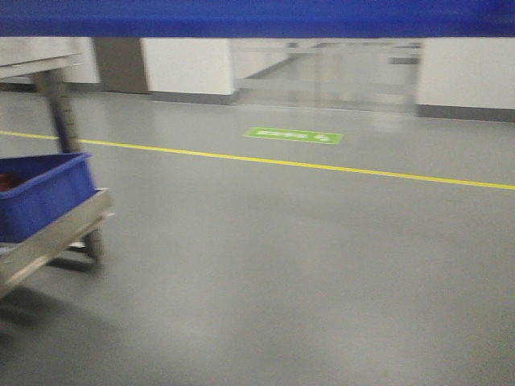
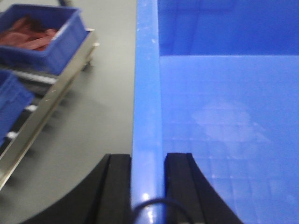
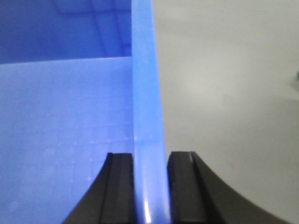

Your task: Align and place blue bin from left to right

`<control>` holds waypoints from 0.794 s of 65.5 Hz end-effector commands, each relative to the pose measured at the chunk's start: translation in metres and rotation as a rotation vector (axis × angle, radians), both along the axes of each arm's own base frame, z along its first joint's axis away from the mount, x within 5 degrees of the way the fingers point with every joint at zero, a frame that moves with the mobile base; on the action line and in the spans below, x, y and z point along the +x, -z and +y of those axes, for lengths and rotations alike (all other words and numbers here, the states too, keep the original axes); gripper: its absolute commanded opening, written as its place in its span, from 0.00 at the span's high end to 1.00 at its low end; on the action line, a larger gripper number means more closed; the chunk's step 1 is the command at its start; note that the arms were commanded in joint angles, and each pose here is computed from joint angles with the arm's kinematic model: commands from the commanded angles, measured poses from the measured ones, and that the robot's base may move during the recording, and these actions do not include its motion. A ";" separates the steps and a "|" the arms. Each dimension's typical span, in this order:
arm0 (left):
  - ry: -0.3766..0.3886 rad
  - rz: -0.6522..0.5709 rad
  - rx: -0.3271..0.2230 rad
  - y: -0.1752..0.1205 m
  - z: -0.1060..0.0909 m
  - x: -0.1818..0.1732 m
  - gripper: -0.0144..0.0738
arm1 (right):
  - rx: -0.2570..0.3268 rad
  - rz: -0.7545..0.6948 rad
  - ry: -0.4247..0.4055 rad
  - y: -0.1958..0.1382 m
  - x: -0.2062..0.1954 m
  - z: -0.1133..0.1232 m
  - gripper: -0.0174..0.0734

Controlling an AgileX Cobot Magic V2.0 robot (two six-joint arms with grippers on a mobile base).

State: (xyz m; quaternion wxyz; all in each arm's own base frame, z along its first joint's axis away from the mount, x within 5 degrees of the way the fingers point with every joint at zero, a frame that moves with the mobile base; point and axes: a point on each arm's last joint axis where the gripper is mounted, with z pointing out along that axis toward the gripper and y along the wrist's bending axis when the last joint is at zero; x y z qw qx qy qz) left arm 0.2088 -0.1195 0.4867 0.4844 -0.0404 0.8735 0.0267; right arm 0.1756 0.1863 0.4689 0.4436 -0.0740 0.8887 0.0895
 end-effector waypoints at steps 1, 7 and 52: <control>0.069 -0.090 -0.041 -0.010 -0.007 -0.001 0.96 | 0.143 -0.166 -0.135 -0.019 -0.001 0.015 0.89; 0.069 -0.090 -0.041 -0.010 -0.007 -0.001 0.96 | 0.143 -0.166 -0.135 -0.019 -0.001 0.015 0.89; 0.069 -0.090 -0.041 -0.010 -0.007 -0.001 0.96 | 0.143 -0.166 -0.135 -0.019 -0.001 0.015 0.89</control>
